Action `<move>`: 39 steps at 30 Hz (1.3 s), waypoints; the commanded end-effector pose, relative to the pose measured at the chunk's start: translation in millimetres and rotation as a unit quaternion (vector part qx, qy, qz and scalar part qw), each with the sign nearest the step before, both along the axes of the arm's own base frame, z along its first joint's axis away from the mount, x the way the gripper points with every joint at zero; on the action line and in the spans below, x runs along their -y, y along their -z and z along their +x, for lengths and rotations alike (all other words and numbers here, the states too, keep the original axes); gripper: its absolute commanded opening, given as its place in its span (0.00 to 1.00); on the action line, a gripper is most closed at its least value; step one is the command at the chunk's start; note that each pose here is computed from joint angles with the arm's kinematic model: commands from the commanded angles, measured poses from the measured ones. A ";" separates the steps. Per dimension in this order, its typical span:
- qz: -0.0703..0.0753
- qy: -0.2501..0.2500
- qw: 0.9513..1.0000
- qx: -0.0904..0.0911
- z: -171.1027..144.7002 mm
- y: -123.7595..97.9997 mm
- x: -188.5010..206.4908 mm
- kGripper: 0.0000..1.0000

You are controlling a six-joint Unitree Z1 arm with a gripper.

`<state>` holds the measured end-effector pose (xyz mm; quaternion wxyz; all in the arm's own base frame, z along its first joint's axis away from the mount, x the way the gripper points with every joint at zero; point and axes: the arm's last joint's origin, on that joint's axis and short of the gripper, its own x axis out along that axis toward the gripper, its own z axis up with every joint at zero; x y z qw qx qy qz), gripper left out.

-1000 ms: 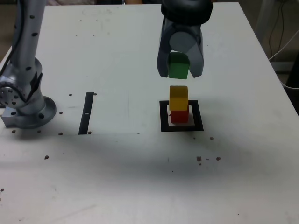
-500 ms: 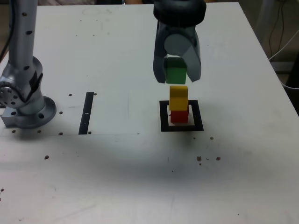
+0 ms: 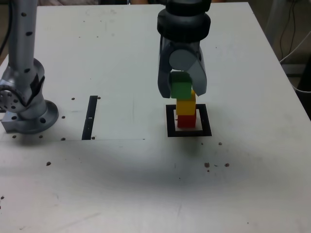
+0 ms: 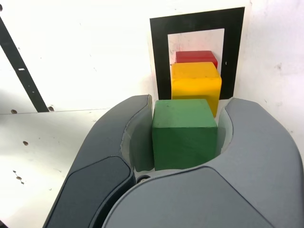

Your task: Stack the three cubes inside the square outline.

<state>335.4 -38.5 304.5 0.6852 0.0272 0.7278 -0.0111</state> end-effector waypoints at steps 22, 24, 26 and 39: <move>0.008 -0.002 1.000 0.021 1.0 7.7 0.0 0.68; 0.009 -0.002 1.000 0.025 0.5 6.9 -0.2 0.81; 0.010 -0.002 1.000 0.029 -0.7 5.9 -0.5 0.94; 0.018 -0.008 0.998 0.053 -16.3 -12.7 -3.4 0.99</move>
